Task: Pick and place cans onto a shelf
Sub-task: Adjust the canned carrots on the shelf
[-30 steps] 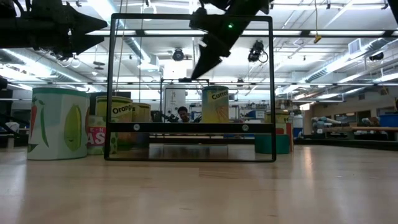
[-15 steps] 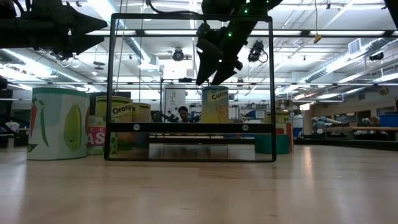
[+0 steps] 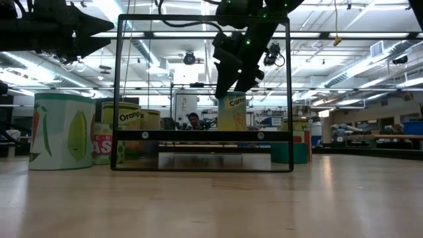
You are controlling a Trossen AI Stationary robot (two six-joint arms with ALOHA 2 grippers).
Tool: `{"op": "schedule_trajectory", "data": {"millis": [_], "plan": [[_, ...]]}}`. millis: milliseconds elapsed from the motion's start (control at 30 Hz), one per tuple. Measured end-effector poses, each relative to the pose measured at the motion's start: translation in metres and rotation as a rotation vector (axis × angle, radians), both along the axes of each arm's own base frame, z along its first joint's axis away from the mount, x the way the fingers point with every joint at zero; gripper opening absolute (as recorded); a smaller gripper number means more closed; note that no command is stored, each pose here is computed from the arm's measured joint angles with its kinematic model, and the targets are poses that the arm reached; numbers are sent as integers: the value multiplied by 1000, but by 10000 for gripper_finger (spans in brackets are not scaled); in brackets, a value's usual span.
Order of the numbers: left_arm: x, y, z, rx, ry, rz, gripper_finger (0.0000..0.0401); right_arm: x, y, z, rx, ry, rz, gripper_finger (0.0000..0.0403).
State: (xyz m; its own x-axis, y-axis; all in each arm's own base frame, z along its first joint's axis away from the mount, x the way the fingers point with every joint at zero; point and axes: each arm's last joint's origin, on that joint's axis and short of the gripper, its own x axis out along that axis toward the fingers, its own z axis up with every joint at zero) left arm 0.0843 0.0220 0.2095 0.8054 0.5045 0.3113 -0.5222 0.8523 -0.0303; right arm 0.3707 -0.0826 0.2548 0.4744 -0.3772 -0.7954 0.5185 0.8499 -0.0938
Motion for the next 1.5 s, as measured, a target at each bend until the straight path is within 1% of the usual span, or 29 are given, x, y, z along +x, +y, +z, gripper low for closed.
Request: {"op": "schedule_trajectory", "data": {"millis": [200, 400, 600, 733, 833, 967, 1167, 1333, 1500], "plan": [[0, 0, 0, 0, 0, 0, 396, -2, -1, -4, 28, 9, -24, 397], [0, 0, 0, 0, 0, 0, 396, -4, -5, -5, 77, 13, 12, 388], [0, 0, 0, 0, 1, 0, 396, -4, -8, -5, 38, 50, 118, 344], [0, 0, 0, 0, 1, 0, 396, -6, -14, -4, 31, 67, 228, 324], [0, 0, 0, 0, 1, 0, 396, -7, -19, -4, 52, 65, 311, 329], [0, 0, 0, 0, 1, 0, 396, -9, -26, -5, 52, 71, 472, 349], [0, 0, 0, 1, 1, 1, 396, -13, -36, -6, -30, 106, 656, 347], [0, 0, 0, 1, 1, 1, 396, -13, -40, -5, -67, 111, 692, 344], [0, 0, 0, 1, 1, 1, 396, -14, -39, -6, -88, 138, 693, 359]]}}
